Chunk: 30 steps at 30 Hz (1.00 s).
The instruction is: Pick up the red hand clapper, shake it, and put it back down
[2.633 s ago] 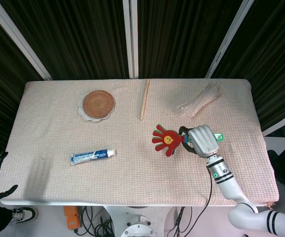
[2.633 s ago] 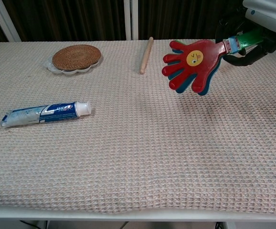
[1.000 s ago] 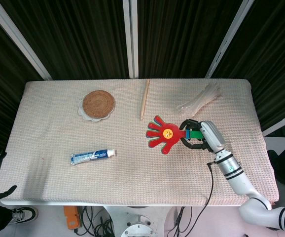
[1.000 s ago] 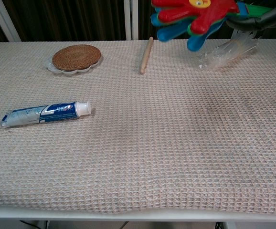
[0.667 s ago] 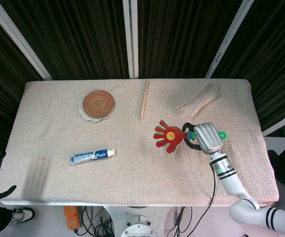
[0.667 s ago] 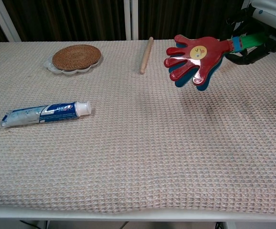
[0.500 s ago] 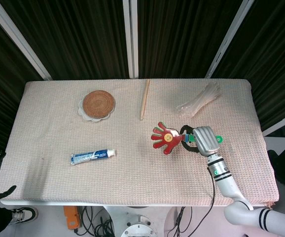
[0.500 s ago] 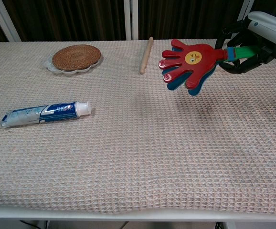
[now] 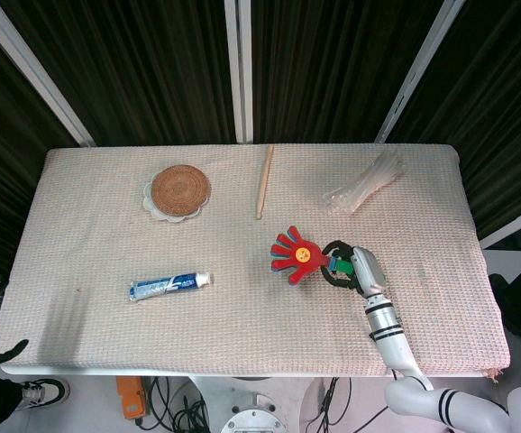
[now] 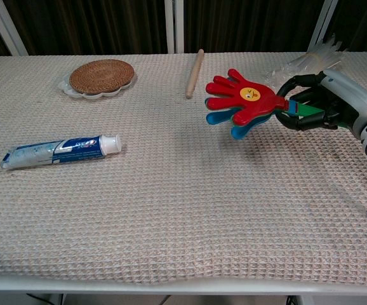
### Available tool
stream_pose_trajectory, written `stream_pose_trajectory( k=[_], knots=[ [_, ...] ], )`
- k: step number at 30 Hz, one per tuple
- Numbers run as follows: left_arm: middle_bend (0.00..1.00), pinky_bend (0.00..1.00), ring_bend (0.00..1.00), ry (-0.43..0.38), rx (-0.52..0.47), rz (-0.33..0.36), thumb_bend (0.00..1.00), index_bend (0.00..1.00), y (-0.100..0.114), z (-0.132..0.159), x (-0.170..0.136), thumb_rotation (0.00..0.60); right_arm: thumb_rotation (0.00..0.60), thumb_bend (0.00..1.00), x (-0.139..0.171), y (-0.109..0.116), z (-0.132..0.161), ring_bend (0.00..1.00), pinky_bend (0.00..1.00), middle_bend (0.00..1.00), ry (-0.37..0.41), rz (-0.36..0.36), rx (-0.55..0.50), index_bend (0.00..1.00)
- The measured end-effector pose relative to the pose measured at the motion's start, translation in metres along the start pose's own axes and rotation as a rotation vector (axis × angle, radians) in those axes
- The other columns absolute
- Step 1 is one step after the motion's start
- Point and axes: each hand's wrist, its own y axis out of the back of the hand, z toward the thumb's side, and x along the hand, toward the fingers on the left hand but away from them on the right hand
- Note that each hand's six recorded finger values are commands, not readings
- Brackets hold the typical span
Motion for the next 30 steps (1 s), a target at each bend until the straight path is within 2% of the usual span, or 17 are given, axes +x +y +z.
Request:
stream_pose_trajectory(
  k=[1,3,5,6,9,14,18,22,26,30],
  knots=[
    [0.02,0.03,0.00,0.000,0.000,0.000,0.10,0.08,0.000,0.000,0.000,0.600,0.600,0.16,0.000,-0.002,-0.002,0.34,0.59,0.43,-0.001,0.012,0.028,0.30],
    [0.02,0.03,0.00,0.000,0.000,0.001,0.10,0.08,0.000,0.000,0.000,0.600,0.600,0.07,0.000,-0.006,-0.003,0.07,0.20,0.17,-0.001,0.047,0.093,0.06],
    [0.02,0.03,0.00,0.000,0.000,0.001,0.10,0.08,0.000,0.000,0.000,0.600,0.600,0.02,0.000,-0.007,-0.005,0.00,0.05,0.04,0.000,0.078,0.154,0.00],
    [0.02,0.03,0.00,0.000,0.000,0.001,0.10,0.08,0.000,0.000,0.000,0.600,0.600,0.00,0.000,-0.007,-0.005,0.00,0.00,0.00,0.002,0.096,0.195,0.00],
    [0.02,0.03,0.00,0.000,0.000,0.001,0.10,0.08,0.000,0.000,0.000,0.600,0.600,0.00,0.000,-0.003,-0.004,0.00,0.00,0.00,0.011,0.127,0.278,0.00],
    [0.02,0.03,0.00,-0.002,0.001,0.003,0.10,0.08,0.000,0.001,0.000,0.600,0.600,0.00,0.005,0.008,0.005,0.00,0.00,0.00,0.038,0.120,0.305,0.00],
    [0.02,0.03,0.00,0.001,0.003,0.007,0.10,0.08,0.001,0.000,-0.001,0.600,0.600,0.00,0.017,0.032,0.015,0.00,0.00,0.00,0.094,0.047,0.349,0.00],
    [0.02,0.03,0.00,0.005,0.006,0.010,0.10,0.08,0.003,0.000,-0.002,0.600,0.600,0.04,0.047,0.071,0.014,0.00,0.00,0.00,0.127,-0.060,0.481,0.00],
    [0.02,0.03,0.00,0.007,0.010,0.011,0.10,0.08,0.003,0.001,-0.003,0.600,0.600,0.04,0.097,0.108,-0.007,0.00,0.00,0.00,0.054,-0.178,0.666,0.00],
    [0.02,0.03,0.00,0.006,0.020,0.003,0.10,0.08,0.002,0.002,-0.005,0.600,0.600,0.05,0.162,0.138,-0.041,0.00,0.00,0.00,-0.121,-0.270,0.790,0.00]
  ],
)
